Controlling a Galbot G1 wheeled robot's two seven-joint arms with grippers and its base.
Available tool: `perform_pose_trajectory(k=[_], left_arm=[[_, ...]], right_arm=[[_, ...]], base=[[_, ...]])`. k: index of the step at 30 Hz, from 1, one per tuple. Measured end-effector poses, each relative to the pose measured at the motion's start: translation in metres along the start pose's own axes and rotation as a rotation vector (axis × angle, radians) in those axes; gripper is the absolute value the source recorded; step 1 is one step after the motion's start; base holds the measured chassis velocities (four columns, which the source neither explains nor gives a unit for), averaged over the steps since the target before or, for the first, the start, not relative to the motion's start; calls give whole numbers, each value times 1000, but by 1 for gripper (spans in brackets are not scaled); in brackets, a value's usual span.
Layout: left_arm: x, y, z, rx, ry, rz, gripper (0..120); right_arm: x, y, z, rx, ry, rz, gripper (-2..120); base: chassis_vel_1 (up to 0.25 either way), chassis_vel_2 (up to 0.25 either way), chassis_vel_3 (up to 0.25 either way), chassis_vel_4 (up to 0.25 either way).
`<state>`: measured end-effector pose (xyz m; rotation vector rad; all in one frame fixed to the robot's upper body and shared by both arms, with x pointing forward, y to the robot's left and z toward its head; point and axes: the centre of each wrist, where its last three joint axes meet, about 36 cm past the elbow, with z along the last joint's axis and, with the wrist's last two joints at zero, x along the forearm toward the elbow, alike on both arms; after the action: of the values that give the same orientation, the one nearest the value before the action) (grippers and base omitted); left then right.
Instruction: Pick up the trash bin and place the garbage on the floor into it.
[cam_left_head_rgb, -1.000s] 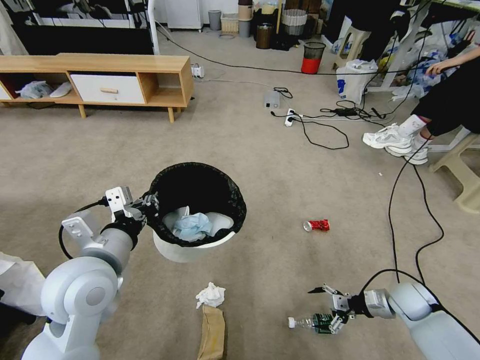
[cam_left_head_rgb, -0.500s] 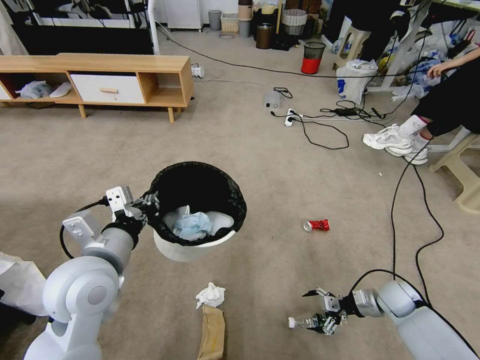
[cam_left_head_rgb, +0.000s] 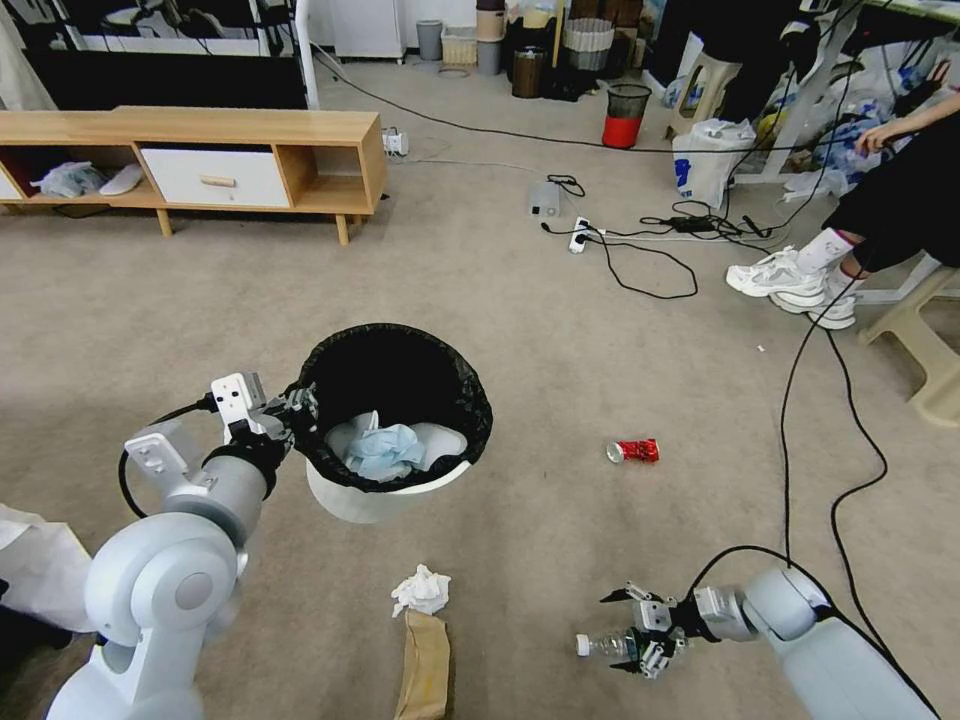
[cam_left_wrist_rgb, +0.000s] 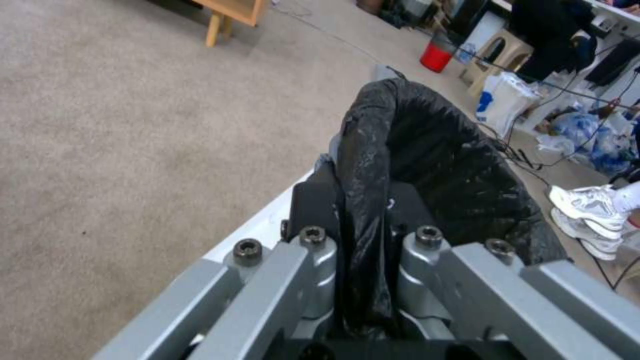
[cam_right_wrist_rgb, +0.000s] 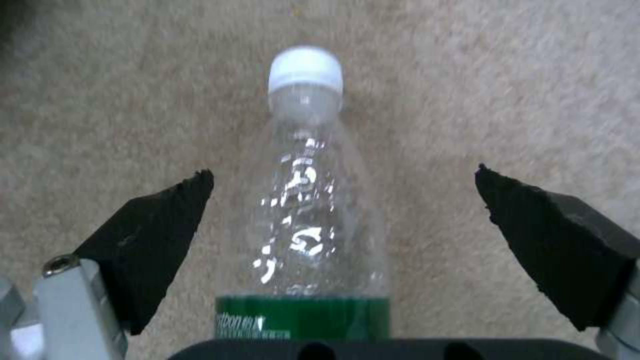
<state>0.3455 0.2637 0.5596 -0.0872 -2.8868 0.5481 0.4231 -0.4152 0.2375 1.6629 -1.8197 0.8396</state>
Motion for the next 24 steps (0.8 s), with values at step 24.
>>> perform_pose_trajectory(k=[24], left_arm=[[0, -2, 2, 2, 0, 1, 7]], right_arm=[[-19, 1, 18, -48, 20, 63, 100]], base=[[0, 0, 0, 0]])
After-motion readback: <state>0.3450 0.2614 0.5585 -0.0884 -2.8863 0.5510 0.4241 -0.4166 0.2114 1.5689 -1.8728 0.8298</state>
